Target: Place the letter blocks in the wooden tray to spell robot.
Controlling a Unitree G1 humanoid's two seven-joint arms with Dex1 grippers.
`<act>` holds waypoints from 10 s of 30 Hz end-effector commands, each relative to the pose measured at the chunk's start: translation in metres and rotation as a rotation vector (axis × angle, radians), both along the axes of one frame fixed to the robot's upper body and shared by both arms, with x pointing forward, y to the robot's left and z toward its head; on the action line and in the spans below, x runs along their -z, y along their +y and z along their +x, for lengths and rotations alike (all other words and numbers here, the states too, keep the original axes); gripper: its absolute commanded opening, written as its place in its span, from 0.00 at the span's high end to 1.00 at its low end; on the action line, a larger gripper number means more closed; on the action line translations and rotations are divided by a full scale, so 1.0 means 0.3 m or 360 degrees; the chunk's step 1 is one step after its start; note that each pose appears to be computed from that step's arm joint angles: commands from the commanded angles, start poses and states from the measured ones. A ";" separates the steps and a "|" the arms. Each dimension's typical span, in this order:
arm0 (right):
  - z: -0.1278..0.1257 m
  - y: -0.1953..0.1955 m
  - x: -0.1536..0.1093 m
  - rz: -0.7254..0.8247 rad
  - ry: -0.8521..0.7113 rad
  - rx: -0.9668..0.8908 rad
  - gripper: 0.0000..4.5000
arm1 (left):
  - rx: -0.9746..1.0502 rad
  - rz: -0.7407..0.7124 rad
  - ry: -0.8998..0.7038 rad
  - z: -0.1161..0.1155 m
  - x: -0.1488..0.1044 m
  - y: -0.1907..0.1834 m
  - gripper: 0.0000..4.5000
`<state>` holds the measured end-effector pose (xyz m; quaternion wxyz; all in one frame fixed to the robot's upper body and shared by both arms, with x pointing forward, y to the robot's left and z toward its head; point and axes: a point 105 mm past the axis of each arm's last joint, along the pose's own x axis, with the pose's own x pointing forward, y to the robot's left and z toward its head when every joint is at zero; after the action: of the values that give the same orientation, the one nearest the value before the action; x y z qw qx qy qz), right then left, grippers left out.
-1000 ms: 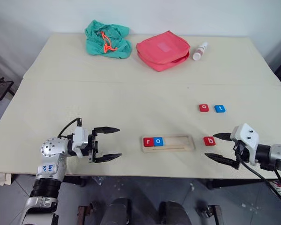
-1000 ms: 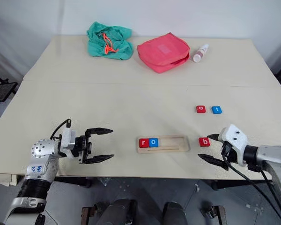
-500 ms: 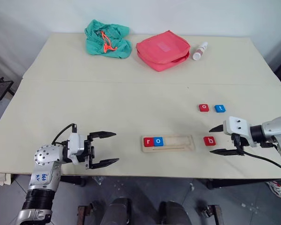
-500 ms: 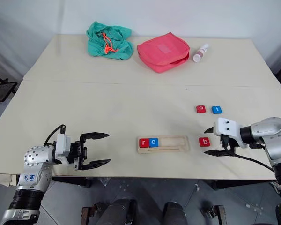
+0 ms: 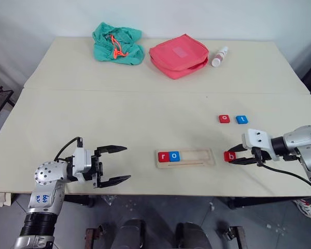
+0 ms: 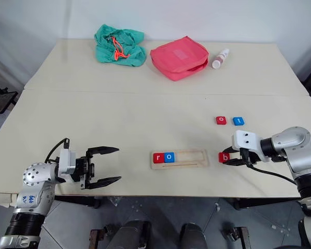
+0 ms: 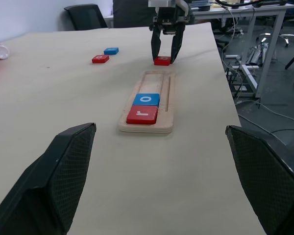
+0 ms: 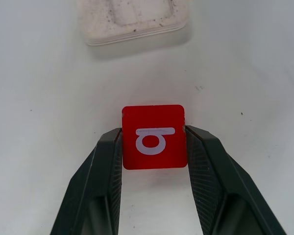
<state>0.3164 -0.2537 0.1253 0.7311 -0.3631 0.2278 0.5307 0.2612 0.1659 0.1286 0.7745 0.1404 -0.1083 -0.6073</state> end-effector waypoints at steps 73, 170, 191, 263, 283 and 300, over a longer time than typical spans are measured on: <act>-0.134 0.422 -0.099 0.0333 0.0180 -0.0094 0.69 | -0.0002 -0.0055 -0.0109 0.051 -0.022 -0.011 0.00; 0.285 0.079 -0.108 0.1133 -0.0580 0.1417 0.01 | -0.0019 -0.0061 -0.0080 0.039 -0.023 -0.008 0.00; 0.311 0.096 0.017 0.1140 -0.0502 0.1547 0.26 | -0.0064 -0.0066 -0.0083 0.033 -0.025 -0.011 0.00; 0.018 0.015 -0.035 -0.0085 -0.0065 -0.0105 0.00 | -0.0086 -0.0069 -0.0047 -0.019 0.000 -0.004 0.00; 0.047 0.147 -0.173 0.0297 -0.0022 0.0019 0.68 | -0.0102 -0.0077 -0.0065 0.015 -0.007 -0.008 0.00; 0.009 0.357 -0.095 0.0232 0.0135 -0.0193 0.68 | -0.0122 -0.0087 -0.0087 0.013 -0.008 -0.006 0.00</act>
<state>0.3183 -0.1514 0.1448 0.7170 -0.2848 0.2156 0.5987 0.2692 0.1630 0.1250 0.7986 0.1299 -0.1254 -0.5742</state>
